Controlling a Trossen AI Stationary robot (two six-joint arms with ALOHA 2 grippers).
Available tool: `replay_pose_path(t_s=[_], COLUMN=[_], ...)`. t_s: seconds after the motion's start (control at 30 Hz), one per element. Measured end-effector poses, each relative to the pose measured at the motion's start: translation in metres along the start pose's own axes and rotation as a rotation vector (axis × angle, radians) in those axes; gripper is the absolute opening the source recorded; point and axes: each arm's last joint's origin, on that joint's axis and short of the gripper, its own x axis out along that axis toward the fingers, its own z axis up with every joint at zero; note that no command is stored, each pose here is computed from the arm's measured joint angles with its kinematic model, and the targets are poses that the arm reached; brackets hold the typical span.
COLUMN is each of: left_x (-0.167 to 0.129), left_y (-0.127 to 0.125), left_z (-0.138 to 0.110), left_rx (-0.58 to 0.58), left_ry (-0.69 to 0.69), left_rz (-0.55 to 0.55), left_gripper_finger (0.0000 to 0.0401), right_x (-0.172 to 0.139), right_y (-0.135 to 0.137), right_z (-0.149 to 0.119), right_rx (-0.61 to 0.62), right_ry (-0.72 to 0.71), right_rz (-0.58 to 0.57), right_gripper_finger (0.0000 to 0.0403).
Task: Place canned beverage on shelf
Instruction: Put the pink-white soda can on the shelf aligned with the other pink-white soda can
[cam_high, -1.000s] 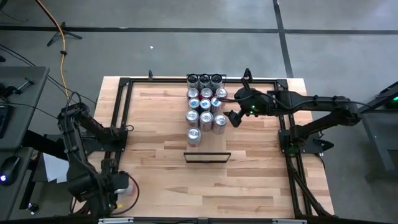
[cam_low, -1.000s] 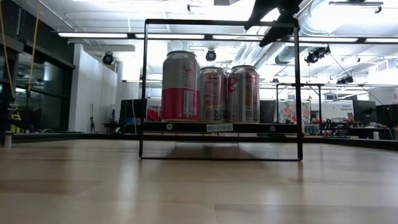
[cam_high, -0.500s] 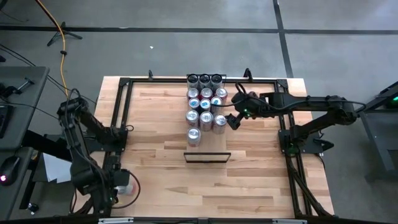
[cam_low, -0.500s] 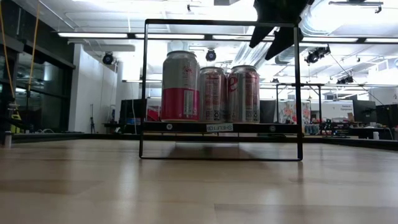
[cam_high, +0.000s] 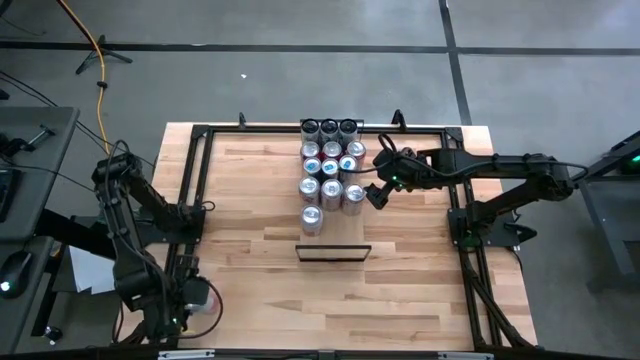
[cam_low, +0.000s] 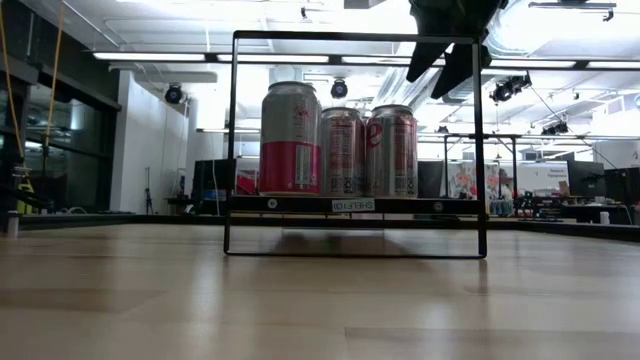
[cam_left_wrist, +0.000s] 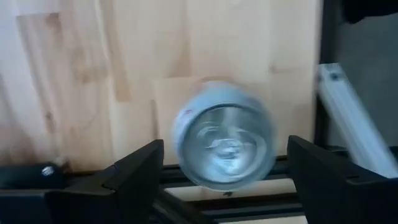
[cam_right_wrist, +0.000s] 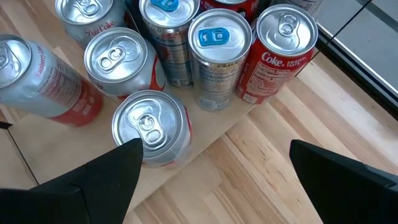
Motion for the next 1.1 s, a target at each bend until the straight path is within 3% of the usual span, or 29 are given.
replay_pose_path(t_s=[0.17, 0.43, 0.73, 0.83, 0.97, 1.1], left_x=[0.010, 0.030, 0.044, 0.044, 0.043, 0.025], left_y=[0.004, 0.001, 0.008, 0.010, 0.015, 0.025], left_z=[-0.003, -0.003, -0.004, -0.001, 0.005, 0.017], left_rx=[-0.013, 0.029, -0.057, -0.102, -0.168, -0.223], left_ry=[0.012, -0.022, 0.009, 0.008, 0.018, -0.010], left_rz=[0.036, -0.026, 0.001, 0.001, -0.010, -0.061], left_gripper_finger=[0.0282, 0.0282, 0.0281, 0.0264, 0.0214, 0.0213], right_x=[0.000, 0.000, 0.000, 0.000, 0.000, 0.000], right_y=[0.000, 0.000, 0.000, 0.000, 0.000, 0.000], right_z=[0.000, 0.000, 0.000, 0.000, 0.000, 0.000], right_rx=[0.000, 0.000, 0.000, -0.003, -0.034, -0.050], right_ry=[0.000, -0.001, -0.001, -0.001, -0.001, -0.001], right_rz=[-0.001, -0.004, -0.003, -0.003, -0.003, -0.001], right_gripper_finger=[0.0390, 0.0390, 0.0390, 0.0390, 0.0390, 0.0390])
